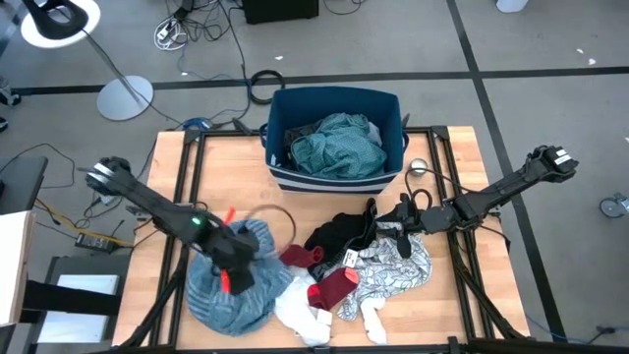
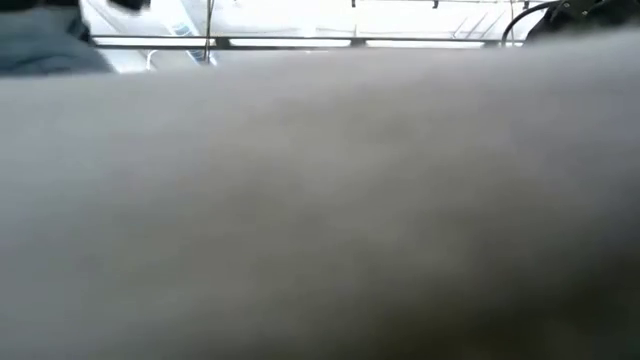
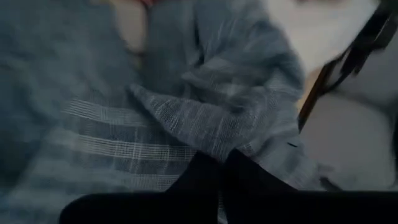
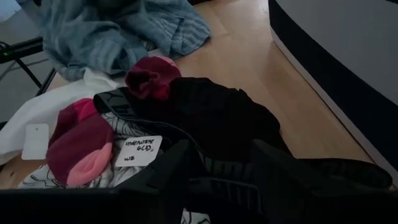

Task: Sort clothes
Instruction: Put the blue shirt into the blue laundry bin

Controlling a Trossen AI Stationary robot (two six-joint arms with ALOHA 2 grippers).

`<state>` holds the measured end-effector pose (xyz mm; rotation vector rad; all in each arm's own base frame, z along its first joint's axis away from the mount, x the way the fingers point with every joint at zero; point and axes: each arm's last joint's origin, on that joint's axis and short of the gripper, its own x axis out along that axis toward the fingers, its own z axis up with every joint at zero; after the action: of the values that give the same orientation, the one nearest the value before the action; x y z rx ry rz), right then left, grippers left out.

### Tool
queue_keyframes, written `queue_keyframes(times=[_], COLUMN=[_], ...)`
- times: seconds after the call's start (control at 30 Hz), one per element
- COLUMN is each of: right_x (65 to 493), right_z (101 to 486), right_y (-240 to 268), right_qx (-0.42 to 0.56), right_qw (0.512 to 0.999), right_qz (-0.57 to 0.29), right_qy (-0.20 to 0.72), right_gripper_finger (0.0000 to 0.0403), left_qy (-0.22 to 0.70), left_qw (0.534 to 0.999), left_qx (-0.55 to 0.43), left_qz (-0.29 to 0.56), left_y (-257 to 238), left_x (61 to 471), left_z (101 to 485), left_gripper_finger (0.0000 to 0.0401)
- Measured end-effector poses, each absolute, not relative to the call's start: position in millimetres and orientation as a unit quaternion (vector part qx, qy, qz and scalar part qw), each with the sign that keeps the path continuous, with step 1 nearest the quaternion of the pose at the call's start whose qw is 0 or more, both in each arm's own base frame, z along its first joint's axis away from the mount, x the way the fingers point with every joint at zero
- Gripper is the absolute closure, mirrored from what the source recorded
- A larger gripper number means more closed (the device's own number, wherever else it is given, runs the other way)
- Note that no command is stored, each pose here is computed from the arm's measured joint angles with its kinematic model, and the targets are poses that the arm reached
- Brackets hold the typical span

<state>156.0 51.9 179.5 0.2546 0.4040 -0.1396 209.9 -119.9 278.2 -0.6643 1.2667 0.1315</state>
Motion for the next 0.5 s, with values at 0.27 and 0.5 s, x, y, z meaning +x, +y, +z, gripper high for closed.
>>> queue_keyframes(times=[0.27, 0.5], right_x=[155.9, 155.9], right_z=[179.4, 179.4], right_y=[51.9, 51.8], right_qx=[0.126, 0.125], right_qw=[0.969, 0.969], right_qz=[-0.069, -0.070], right_qy=[0.200, 0.200], right_gripper_finger=[0.0231, 0.0231], left_qy=[0.430, 0.285], left_qw=[0.851, 0.924], left_qx=[-0.248, -0.142], left_qz=[0.174, 0.212], left_y=[-80.6, -54.5], left_x=[164.9, 157.5], left_z=[382.6, 451.2], left_gripper_finger=[0.0400, 0.0400])
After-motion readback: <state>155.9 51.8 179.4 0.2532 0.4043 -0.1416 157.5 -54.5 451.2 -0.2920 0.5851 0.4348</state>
